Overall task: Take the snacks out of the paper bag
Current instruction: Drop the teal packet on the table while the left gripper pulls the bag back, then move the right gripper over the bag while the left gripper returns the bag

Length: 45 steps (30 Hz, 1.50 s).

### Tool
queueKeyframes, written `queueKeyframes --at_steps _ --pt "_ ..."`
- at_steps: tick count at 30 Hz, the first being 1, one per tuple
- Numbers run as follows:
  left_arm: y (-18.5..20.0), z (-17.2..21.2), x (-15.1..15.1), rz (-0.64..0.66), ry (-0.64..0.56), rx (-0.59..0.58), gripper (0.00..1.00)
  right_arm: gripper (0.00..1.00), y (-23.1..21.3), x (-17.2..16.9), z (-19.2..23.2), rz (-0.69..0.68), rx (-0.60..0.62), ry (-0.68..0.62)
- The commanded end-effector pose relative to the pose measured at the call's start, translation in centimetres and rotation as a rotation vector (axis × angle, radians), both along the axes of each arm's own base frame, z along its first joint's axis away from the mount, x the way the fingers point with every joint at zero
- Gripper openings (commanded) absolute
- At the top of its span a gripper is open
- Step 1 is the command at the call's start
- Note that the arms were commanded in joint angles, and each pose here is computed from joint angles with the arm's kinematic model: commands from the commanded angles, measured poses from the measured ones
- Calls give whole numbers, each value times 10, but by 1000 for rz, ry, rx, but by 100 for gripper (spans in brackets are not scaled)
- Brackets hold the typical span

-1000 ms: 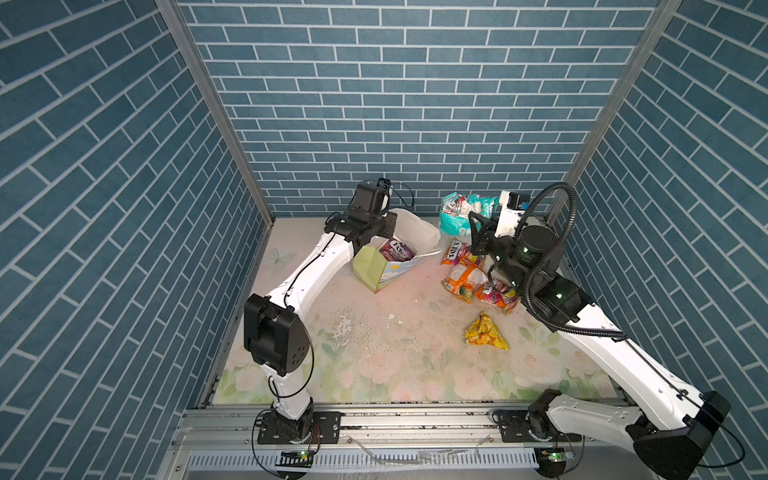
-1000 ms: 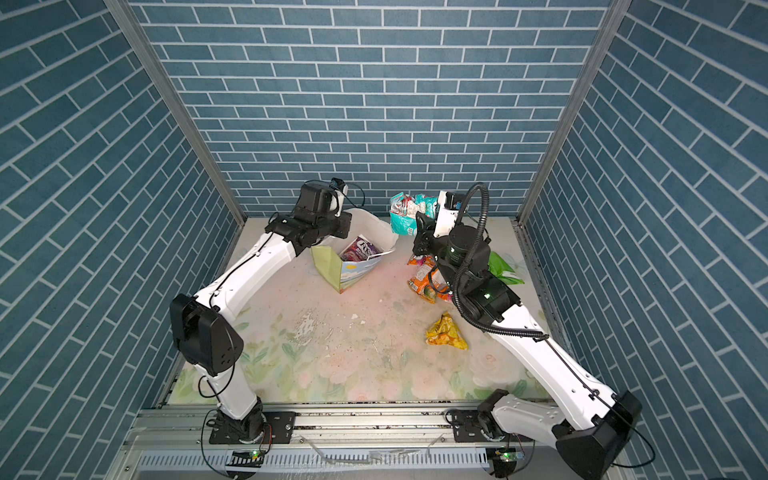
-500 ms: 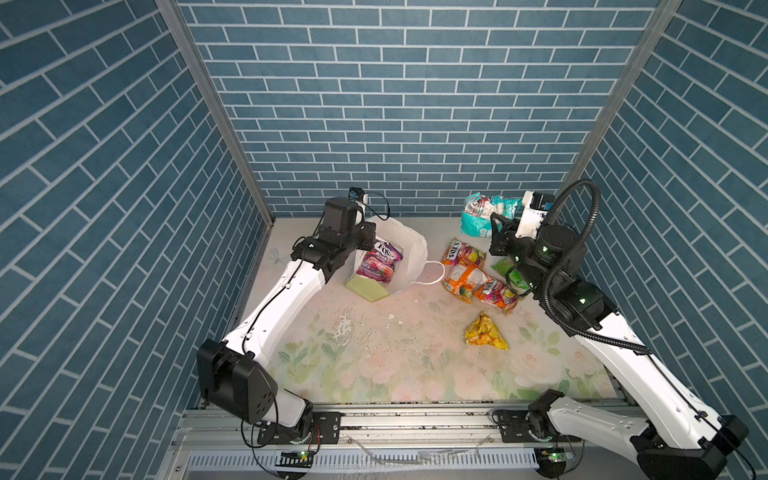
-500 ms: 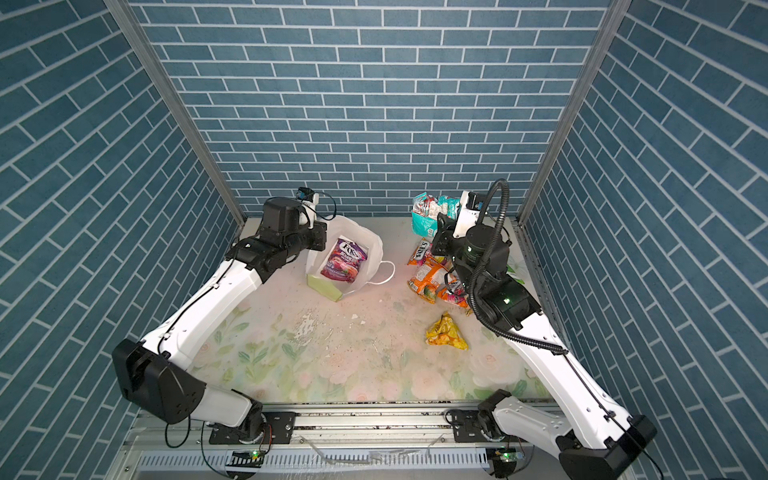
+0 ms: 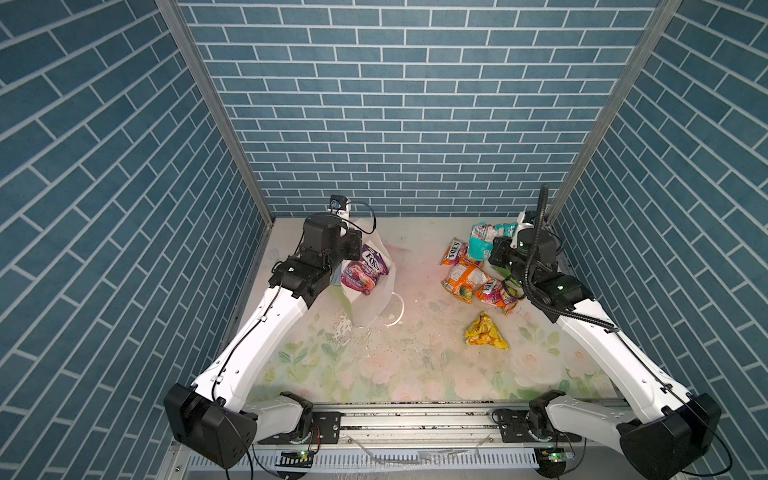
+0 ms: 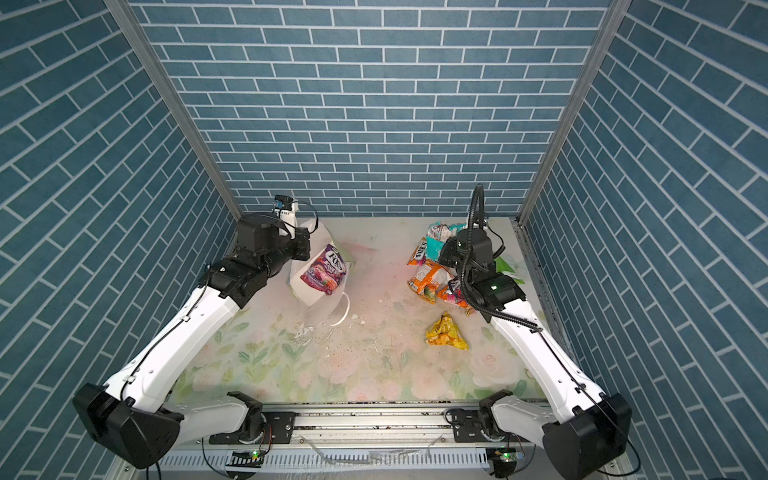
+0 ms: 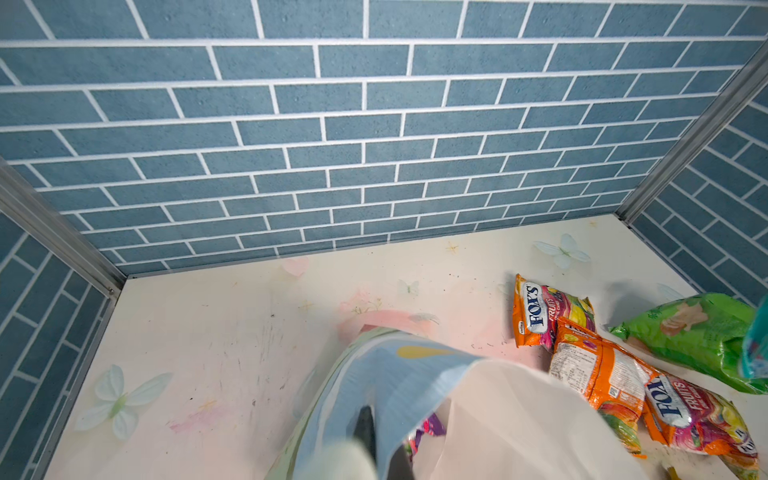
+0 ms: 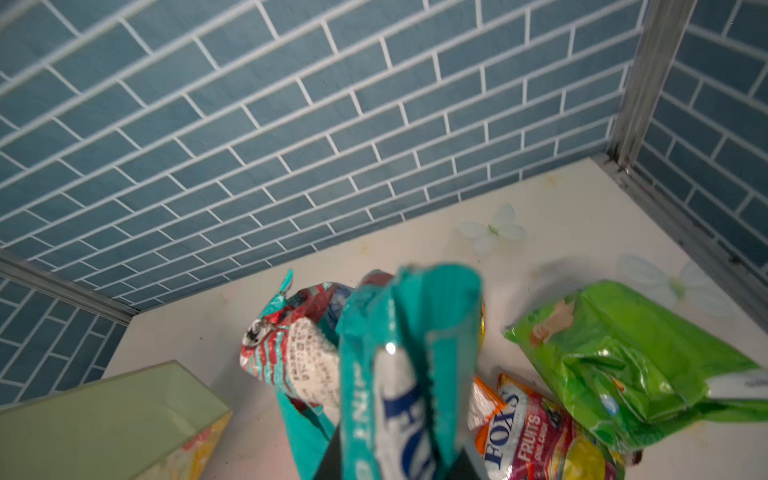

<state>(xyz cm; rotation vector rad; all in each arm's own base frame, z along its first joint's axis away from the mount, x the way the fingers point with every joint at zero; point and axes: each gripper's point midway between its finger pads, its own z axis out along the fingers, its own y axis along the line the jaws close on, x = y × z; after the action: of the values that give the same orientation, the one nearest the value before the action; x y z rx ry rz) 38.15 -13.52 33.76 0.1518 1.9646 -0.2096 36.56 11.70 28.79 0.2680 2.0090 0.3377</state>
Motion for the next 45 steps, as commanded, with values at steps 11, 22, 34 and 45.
queueKeyframes --at_steps 11,22,34,45 --pt "-1 9 11 13 -54 -12 2 0 -18 16 -104 -94 96 229" --pt "-6 4 16 1 -35 -18 1 63 -14 18 -108 -62 93 256" --pt "-6 -14 49 52 19 74 1 70 -1 18 -70 46 88 170" --pt "15 3 96 119 50 150 0 69 26 19 -43 190 168 77"
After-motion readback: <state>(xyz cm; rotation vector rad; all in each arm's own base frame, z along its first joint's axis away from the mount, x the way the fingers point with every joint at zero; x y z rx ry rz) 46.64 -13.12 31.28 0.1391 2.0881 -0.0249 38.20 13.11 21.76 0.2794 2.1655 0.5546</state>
